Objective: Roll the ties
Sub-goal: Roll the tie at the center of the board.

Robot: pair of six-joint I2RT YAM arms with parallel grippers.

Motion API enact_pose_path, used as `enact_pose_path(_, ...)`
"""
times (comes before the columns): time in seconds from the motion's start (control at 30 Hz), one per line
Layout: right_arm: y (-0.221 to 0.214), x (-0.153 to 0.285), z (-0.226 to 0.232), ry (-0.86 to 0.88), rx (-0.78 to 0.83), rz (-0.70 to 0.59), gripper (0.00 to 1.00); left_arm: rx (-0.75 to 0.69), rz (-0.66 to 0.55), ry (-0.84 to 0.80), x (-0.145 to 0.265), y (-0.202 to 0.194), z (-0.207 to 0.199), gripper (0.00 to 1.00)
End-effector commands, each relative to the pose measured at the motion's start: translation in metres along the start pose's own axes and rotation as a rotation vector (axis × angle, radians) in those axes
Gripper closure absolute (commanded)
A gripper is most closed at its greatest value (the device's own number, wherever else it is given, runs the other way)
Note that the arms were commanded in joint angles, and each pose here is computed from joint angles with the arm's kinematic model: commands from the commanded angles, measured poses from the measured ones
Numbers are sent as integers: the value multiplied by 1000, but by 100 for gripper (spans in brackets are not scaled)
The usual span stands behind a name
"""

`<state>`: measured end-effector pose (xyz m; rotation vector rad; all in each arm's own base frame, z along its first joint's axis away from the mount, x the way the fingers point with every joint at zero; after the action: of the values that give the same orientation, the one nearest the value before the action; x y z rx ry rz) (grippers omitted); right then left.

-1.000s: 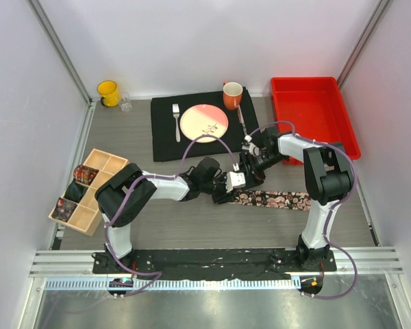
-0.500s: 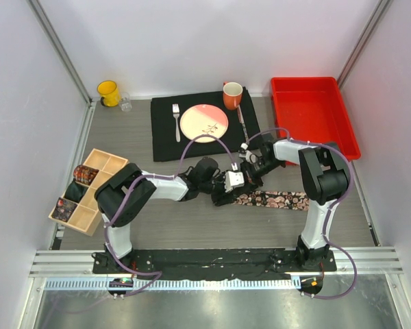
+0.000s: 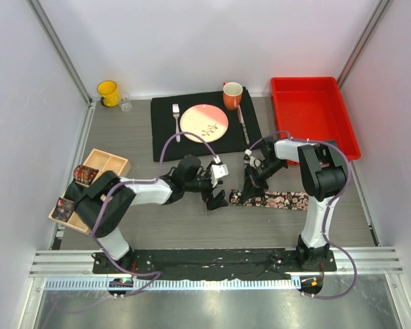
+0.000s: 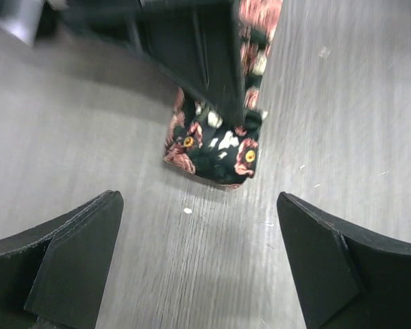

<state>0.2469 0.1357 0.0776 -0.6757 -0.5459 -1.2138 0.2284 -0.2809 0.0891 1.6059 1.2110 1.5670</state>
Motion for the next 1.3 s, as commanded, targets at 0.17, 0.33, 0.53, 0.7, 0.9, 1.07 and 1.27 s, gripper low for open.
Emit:
enact_pose_path(0.17, 19, -28, -48, -289, 144, 79, 99, -151, -91, 6, 48, 39, -13, 0)
enact_pose_path(0.33, 23, -34, -45, -275, 144, 101, 99, -198, -113, -94, 27, 30, -10, 1)
enact_pose_path(0.53, 26, -34, -44, -261, 136, 115, 99, -193, -64, -114, -12, 25, 10, 7)
enact_pose_path(0.7, 26, -33, -39, -234, 142, 110, 99, -213, -54, -103, -32, 30, 16, 11)
enact_pose_path(0.9, 27, -32, -35, -212, 141, 101, 99, -245, -16, -117, -47, 20, 7, 12)
enact_pose_path(1.07, 27, -31, -35, -216, 132, 97, 99, -233, 27, -133, -53, 10, 2, 12)
enact_pose_path(1.27, 28, -31, -33, -208, 127, 92, 99, -212, 26, -100, -52, 7, -1, 35)
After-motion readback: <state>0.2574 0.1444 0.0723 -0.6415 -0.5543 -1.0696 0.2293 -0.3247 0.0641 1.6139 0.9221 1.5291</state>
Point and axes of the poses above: each gripper's point midway between its finger pads, its own x axis back along the fingers, its own z axis along the line the jaws close on, y = z × x, the point moved 8 cm from there along x, back along the fingers, and after that the axes turned 2 degrees about x, right-handed, at the moved point
